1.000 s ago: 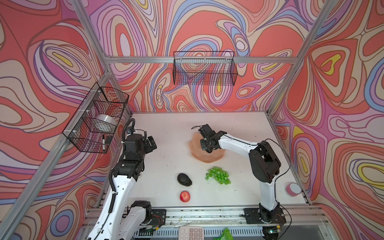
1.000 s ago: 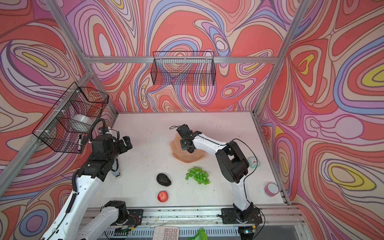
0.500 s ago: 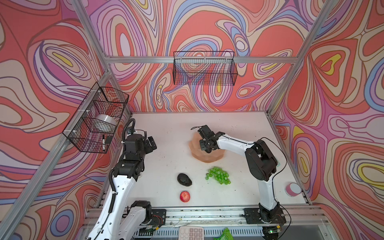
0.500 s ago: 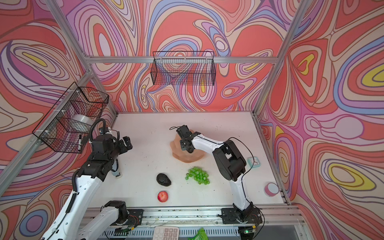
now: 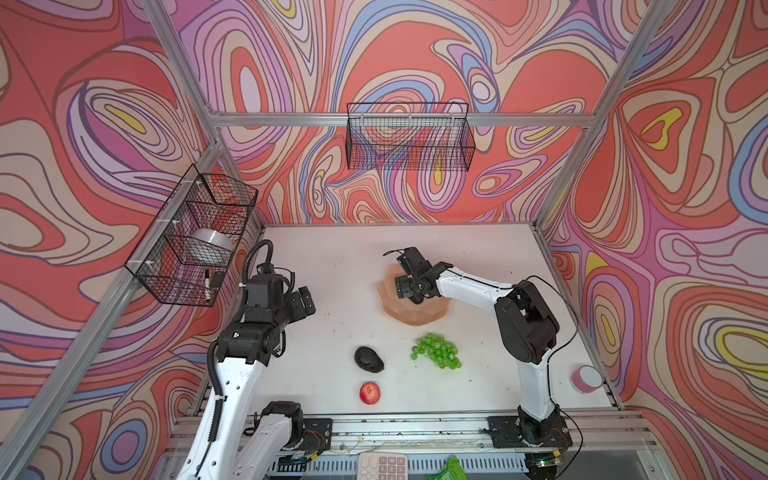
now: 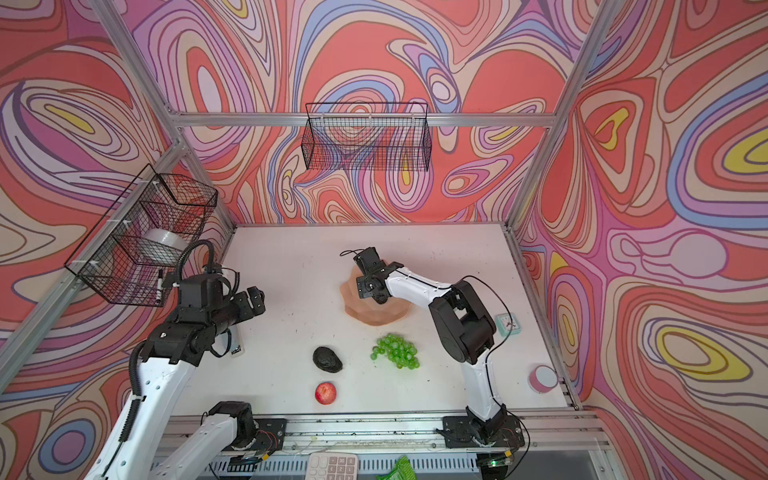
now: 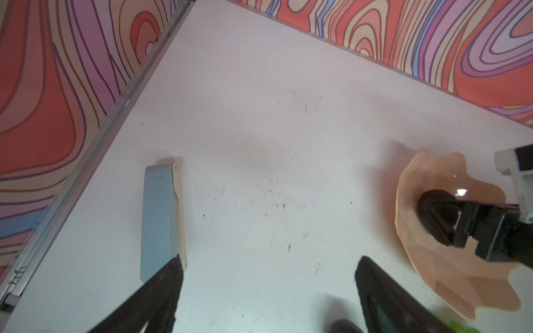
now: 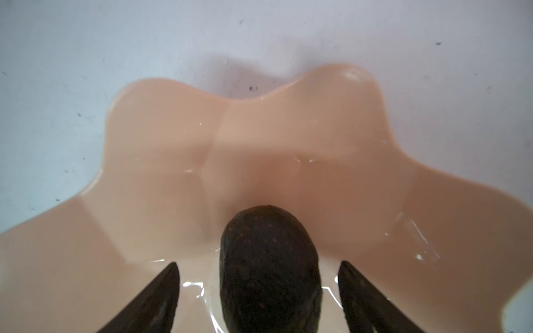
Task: Place and organize the fake fruits in the fruit bowl
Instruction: 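Open the right gripper over the bowl while the left arm reaches forward, then lower the left gripper onto the red apple and close it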
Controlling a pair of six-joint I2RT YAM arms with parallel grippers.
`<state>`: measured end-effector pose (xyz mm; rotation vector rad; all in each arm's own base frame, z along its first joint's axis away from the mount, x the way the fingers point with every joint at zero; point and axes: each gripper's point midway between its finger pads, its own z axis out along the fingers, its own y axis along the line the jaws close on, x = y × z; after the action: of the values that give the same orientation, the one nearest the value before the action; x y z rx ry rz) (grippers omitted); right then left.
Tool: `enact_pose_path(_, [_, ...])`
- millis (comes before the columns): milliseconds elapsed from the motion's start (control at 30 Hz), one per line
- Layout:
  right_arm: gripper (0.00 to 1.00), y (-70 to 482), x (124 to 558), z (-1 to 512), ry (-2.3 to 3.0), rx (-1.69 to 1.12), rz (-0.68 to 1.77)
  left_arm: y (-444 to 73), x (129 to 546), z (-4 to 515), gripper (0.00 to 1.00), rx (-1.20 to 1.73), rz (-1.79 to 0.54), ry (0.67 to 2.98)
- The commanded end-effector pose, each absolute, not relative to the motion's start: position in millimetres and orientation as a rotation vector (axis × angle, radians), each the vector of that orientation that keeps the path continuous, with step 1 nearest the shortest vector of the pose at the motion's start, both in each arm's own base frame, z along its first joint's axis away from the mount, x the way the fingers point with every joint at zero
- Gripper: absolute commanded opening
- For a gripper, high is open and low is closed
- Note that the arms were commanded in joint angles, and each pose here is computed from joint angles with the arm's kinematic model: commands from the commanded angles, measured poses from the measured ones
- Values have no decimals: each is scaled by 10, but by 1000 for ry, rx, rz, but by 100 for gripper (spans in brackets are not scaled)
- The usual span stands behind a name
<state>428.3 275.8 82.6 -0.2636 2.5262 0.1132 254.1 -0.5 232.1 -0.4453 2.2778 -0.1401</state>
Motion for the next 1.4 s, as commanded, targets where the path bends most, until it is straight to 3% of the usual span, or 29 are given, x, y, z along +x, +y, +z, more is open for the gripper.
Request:
enact_pose_path(0, [94, 2689, 4391, 1543, 2368, -177, 175, -201, 2055, 2133, 91, -514, -304, 2412])
enact_pose_path(167, [98, 2567, 4318, 2080, 2251, -105, 233, -529, 1697, 1994, 83, -579, -554, 2502])
enact_pose_path(300, [98, 2481, 4202, 2257, 2209, -63, 283, -598, 1436, 1834, 81, -571, -552, 2564])
enact_pose_path(700, [98, 2257, 4002, 2100, 2233, -17, 248, -1036, 1586, 1649, 80, -331, -466, 2667])
enact_pose_path(1367, [98, 1939, 3921, 2045, 2230, 46, 199, -1884, 1144, 1017, 84, 8, -392, 2863])
